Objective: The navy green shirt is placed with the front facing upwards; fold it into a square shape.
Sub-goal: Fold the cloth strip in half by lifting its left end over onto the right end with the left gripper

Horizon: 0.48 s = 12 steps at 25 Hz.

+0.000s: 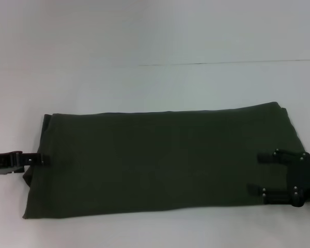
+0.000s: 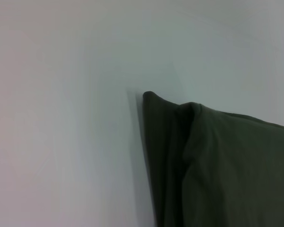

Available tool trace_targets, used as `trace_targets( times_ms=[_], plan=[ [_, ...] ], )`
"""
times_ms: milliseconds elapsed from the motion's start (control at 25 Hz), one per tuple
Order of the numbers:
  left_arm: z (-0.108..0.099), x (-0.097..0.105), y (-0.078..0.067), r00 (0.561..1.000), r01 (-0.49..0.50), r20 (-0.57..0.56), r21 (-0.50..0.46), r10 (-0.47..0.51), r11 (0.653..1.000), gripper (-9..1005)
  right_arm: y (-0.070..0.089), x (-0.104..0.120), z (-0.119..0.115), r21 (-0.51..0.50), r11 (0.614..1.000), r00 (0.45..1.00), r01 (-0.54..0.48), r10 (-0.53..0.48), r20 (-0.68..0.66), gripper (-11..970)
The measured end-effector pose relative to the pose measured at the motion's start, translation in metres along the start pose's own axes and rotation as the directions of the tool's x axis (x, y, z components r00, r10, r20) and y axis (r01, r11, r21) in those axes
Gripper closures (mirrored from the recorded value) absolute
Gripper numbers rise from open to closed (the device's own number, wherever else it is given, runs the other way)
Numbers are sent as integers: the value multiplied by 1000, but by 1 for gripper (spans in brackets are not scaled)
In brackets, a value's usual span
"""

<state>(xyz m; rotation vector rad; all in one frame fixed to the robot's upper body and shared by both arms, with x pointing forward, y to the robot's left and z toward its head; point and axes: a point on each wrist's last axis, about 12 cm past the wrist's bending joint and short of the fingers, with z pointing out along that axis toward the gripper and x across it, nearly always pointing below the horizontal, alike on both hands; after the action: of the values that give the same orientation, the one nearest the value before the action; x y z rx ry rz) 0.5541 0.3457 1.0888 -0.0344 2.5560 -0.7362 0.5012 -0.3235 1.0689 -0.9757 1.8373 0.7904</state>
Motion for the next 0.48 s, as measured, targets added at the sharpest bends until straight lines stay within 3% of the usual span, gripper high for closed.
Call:
trace_targets(
  times_ms=[480],
  plan=[
    [4,4,0,1000,1,-4,-1,-1,1000,112,-1,1,0,13,1000,1000,-1,1,-5,47]
  ],
)
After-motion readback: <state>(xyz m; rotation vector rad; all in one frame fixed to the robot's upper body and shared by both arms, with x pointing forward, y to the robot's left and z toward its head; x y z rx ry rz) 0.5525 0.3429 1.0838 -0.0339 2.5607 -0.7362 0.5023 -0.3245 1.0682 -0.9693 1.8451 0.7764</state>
